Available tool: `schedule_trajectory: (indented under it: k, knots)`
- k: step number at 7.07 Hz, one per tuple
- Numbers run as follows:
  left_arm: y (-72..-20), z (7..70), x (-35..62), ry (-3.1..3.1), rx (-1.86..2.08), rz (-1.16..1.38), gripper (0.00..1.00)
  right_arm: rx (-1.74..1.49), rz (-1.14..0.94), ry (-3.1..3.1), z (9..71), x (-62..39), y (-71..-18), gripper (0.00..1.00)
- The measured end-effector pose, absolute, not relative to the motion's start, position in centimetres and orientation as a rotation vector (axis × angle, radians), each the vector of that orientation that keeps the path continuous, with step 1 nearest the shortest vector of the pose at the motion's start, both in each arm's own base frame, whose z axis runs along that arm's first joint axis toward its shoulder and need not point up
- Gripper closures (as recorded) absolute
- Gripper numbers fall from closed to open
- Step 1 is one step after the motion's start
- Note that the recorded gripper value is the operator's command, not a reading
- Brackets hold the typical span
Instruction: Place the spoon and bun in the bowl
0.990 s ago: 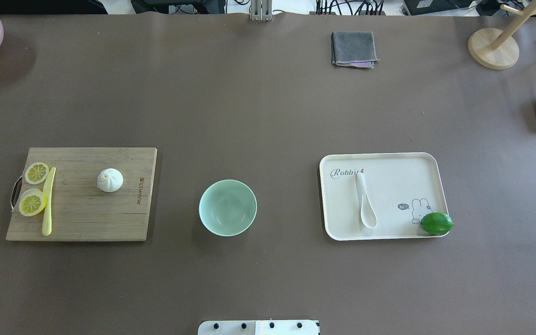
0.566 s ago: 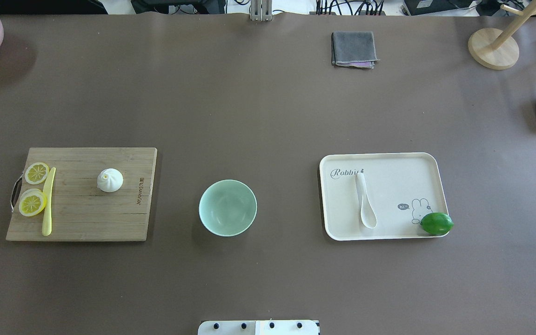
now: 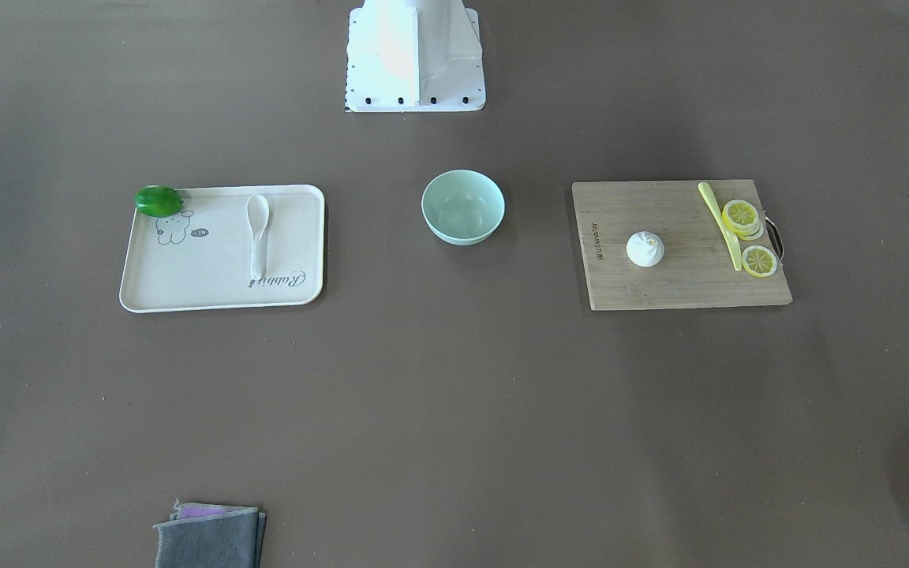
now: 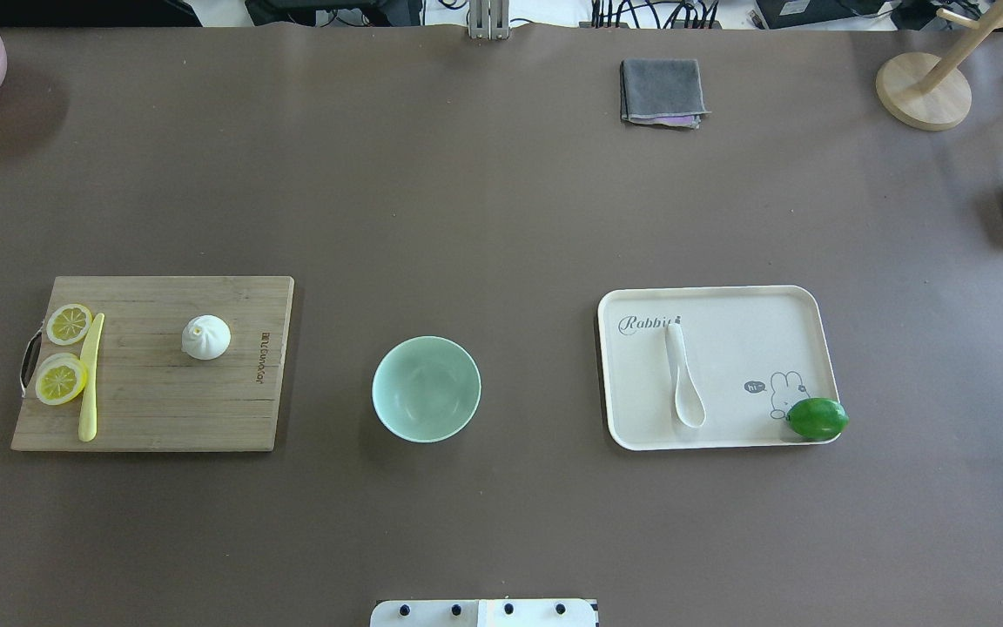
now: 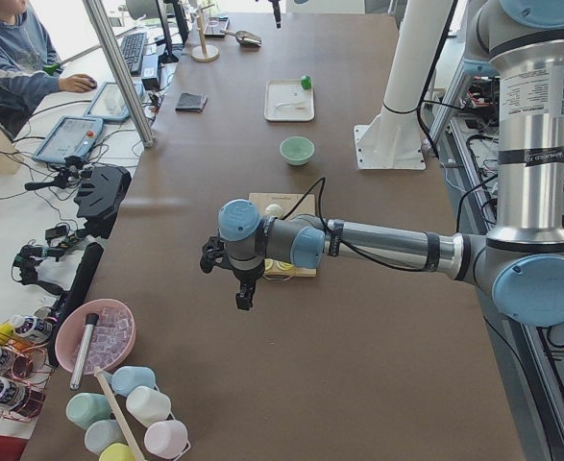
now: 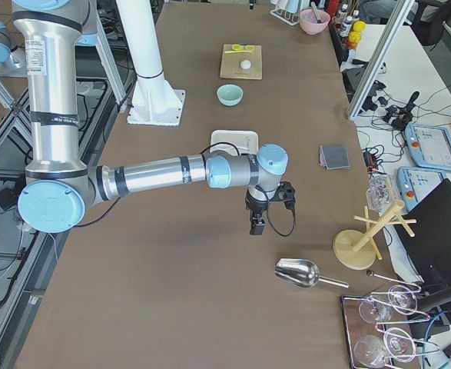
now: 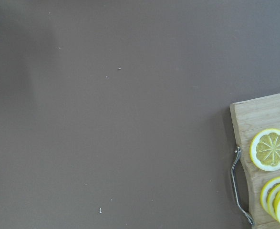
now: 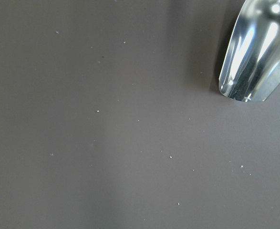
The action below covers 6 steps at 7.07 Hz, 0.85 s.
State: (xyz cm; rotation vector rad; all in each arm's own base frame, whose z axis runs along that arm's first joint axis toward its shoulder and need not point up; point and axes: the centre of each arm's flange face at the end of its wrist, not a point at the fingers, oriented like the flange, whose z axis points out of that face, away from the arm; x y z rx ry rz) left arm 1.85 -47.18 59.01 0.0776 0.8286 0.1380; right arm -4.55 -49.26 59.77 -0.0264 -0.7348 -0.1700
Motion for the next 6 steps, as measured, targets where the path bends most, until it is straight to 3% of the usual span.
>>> schedule_trajectory:
  k: [3,6]
  knots:
    - [-47.1,57.5,2.0,0.841,0.050,0.047,0.03,-0.011,-0.165,-0.780,60.8,-4.4,-49.8,0.00]
    - [-47.3,56.4,3.2,0.866,0.018,-0.005,0.02,-0.040,-0.083,-0.845,52.6,-12.2,-51.1,0.00]
